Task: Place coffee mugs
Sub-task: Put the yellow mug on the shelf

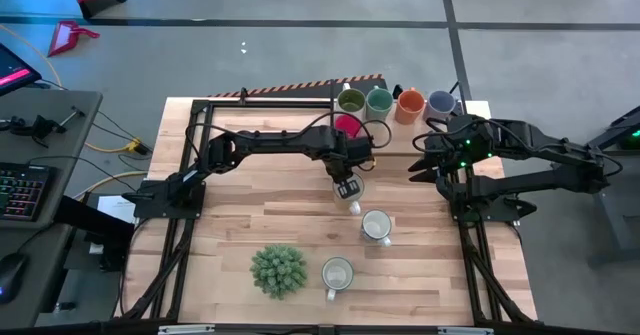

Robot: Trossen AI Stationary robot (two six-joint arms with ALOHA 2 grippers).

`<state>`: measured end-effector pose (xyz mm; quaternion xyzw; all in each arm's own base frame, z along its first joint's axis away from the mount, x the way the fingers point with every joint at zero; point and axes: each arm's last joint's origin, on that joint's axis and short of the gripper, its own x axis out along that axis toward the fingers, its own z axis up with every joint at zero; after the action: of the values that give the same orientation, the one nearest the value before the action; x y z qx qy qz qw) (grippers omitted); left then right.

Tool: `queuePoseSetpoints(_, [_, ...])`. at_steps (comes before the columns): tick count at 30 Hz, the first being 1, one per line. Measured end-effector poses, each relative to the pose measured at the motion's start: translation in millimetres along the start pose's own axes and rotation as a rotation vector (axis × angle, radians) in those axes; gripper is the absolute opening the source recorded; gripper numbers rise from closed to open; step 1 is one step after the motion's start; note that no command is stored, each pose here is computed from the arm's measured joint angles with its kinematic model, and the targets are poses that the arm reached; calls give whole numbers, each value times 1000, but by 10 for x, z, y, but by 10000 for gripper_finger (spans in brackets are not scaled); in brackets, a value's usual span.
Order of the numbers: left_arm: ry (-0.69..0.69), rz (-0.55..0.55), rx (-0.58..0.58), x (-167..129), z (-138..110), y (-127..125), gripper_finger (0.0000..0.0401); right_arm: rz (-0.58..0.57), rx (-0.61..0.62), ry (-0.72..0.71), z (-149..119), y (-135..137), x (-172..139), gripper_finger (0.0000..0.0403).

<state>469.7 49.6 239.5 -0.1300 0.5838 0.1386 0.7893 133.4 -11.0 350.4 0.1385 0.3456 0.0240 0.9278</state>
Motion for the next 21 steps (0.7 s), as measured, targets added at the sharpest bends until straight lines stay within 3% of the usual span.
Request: queuePoseSetpoints(21, [9,-2,14,14,-23,-62,17,-1,0,0,-1,0,-1,114])
